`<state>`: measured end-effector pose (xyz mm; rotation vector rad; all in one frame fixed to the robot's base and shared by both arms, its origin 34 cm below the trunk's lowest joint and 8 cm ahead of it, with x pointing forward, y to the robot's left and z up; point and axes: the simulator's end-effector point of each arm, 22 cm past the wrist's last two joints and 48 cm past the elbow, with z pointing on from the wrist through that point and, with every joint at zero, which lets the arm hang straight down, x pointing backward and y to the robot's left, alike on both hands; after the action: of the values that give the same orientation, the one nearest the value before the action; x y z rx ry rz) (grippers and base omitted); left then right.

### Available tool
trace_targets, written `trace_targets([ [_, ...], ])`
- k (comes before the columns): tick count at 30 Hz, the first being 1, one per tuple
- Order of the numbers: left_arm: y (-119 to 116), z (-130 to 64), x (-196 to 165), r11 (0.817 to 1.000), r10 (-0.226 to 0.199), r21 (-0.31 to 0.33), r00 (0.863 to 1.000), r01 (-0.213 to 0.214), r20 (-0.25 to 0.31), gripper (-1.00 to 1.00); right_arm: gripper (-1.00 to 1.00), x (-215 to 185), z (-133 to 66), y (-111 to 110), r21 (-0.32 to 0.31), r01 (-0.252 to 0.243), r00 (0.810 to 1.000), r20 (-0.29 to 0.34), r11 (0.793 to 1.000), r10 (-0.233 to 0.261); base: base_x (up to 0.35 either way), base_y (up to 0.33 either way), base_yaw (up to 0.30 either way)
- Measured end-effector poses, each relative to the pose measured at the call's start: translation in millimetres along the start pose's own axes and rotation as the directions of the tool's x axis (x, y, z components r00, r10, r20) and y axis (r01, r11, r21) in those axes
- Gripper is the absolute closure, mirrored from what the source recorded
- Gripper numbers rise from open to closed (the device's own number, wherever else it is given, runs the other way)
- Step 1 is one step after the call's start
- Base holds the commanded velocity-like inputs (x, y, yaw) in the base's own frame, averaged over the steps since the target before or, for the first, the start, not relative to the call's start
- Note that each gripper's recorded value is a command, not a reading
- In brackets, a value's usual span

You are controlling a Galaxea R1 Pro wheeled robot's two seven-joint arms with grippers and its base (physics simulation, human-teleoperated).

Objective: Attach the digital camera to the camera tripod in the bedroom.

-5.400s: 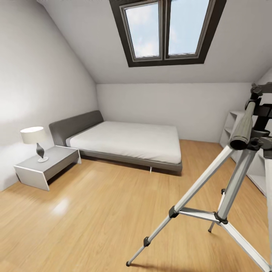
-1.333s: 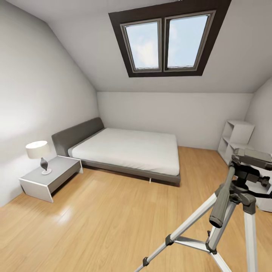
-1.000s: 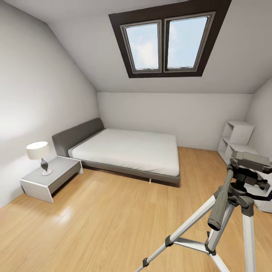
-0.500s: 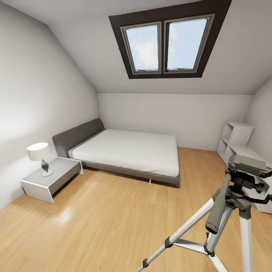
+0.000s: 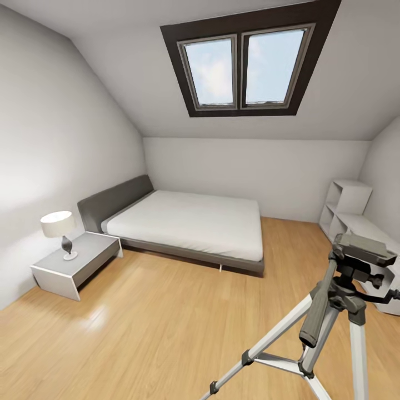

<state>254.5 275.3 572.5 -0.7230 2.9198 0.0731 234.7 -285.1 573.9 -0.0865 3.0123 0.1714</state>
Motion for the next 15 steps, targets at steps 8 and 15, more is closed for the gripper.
trace_targets([
  [8, 1.4, -8.7, 1.2, 1.000, -0.001, -0.001, 1.000, 0.001, -0.001, 1.00, -1.00, 0.9, -8.7, 1.1, 0.000, 0.000, 1.000, 0.000, 1.000, 0.000, 0.000, 0.000, 0.000],
  [15, 2.8, -15.9, 1.8, 1.000, -0.001, -0.001, 1.000, 0.001, -0.001, 1.00, -1.00, 1.9, -15.8, 1.8, 0.001, 0.000, 1.000, 0.000, 1.000, 0.000, 0.000, 0.000, 0.000],
])
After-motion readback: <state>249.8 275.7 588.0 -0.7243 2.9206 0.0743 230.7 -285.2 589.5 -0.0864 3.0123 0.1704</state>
